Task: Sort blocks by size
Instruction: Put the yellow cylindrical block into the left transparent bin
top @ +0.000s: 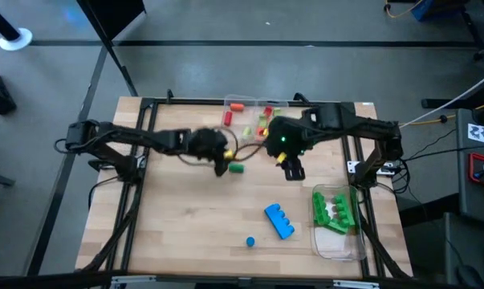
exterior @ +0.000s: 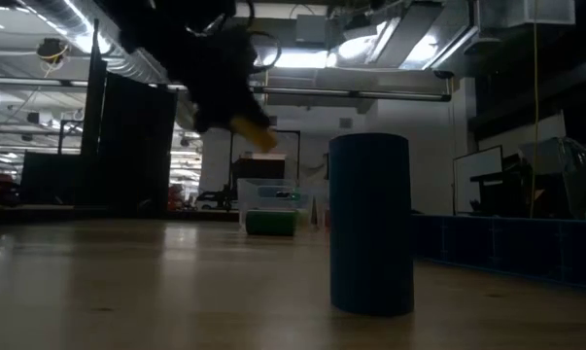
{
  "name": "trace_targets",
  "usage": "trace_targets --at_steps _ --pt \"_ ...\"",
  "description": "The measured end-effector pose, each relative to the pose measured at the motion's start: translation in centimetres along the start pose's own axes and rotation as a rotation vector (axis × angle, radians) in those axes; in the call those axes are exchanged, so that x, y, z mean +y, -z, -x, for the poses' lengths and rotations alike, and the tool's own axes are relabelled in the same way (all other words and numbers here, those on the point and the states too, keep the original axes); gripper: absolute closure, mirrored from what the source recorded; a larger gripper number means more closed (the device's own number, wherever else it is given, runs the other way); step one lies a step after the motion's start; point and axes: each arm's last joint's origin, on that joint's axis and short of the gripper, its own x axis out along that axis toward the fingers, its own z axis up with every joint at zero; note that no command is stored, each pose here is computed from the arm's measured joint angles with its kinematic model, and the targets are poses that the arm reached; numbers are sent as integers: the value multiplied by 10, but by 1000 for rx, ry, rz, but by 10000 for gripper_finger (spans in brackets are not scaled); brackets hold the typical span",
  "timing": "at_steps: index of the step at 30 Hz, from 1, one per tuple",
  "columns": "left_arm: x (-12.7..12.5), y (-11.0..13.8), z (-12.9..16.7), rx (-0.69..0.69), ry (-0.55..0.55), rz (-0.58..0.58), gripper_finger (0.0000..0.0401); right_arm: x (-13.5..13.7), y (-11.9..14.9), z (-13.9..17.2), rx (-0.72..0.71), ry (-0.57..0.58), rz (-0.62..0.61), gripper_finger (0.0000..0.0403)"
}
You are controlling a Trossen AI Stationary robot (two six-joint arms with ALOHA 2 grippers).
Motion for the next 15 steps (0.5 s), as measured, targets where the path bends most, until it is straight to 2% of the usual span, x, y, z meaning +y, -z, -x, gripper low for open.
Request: trace_targets --at_steps 4,7,11,15 --pt "31 -28 2 -172 -57 -49 273 19 -1 0 0 -26 49 192" --pt "54 -41 5 -255 -140 -83 273 33 -2 0 -7 -43 57 192" --pt "82 -45 -2 -270 -232 -87 273 51 -9 -9 -66 -68 57 192" --pt "102 -45 -17 -273 -278 -102 272 70 -17 -29 -139 -76 88 192"
